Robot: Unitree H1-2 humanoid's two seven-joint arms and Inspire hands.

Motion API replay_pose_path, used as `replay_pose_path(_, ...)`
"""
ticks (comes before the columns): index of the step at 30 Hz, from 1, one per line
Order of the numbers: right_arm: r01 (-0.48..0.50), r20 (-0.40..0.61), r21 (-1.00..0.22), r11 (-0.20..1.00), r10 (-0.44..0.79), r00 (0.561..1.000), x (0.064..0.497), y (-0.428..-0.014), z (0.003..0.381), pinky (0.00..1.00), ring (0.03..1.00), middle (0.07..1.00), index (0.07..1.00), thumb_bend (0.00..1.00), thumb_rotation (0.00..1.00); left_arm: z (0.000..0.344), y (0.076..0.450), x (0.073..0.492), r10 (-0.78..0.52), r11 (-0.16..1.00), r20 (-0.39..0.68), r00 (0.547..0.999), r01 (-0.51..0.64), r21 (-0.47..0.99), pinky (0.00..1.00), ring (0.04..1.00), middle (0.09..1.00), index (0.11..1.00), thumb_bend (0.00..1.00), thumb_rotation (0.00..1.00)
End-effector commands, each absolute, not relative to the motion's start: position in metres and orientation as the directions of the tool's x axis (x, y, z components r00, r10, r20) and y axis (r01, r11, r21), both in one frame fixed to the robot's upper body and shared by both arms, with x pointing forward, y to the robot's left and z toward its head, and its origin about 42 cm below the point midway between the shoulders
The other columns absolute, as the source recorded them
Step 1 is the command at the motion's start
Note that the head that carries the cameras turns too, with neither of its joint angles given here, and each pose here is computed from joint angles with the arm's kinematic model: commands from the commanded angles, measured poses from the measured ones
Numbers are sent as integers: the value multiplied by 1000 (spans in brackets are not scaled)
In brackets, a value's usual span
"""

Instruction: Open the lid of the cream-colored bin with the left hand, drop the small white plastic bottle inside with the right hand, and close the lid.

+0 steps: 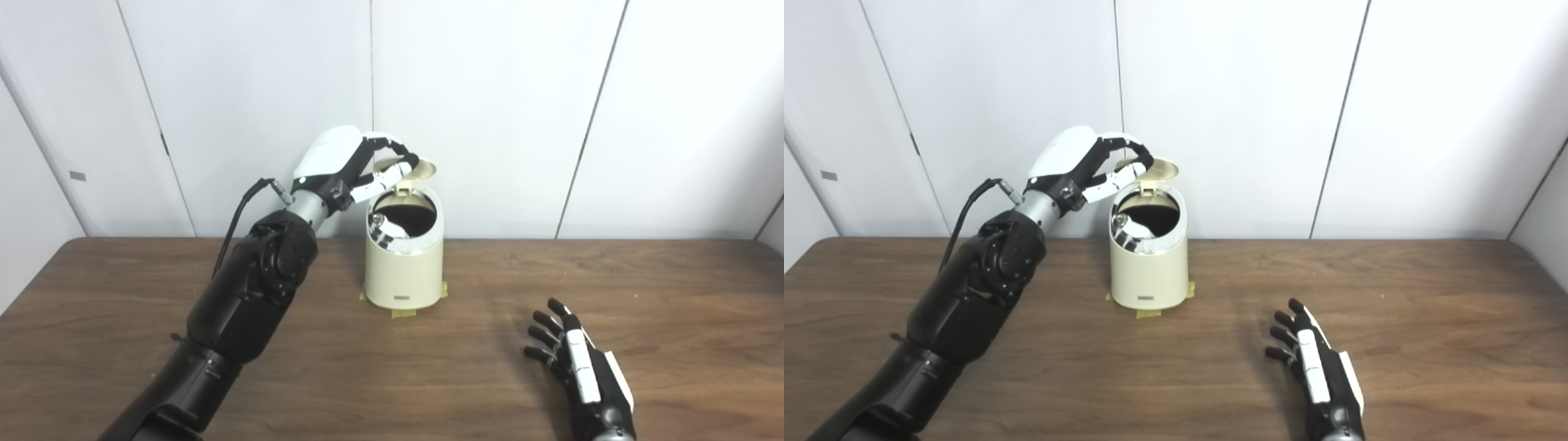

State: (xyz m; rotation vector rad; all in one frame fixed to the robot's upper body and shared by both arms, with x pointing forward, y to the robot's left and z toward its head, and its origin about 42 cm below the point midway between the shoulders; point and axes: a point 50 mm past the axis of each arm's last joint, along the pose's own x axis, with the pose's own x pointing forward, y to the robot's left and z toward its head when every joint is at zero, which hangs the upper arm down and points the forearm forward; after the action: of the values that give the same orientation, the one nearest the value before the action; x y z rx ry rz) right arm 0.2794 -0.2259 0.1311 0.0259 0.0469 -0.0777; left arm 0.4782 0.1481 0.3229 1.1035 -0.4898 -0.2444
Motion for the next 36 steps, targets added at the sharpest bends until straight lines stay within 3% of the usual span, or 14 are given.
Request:
replay_pose_path(1,76,11,38,996,-76,997,285,-222,148,750,836,862,925,551,961,349,148,476,-454,415,333,827,-134,900,798,859,828,757,487,1000)
replay_pose_path(9,75,15,17,997,-75,997,284,-222,150,732,829,862,919,547,958,338,148,471,-479,395,320,817,-125,910,797,867,826,734,477,960)
replay_pose_path(25,88,10,25,996,-88,996,283,-225,155,713,829,859,916,534,921,317,149,463,-517,280,226,826,-86,956,769,851,812,749,528,977)
replay_pose_path(36,85,13,6,996,-85,996,278,-224,160,706,820,851,906,532,923,302,142,452,-550,149,146,823,-75,986,777,846,803,761,512,940)
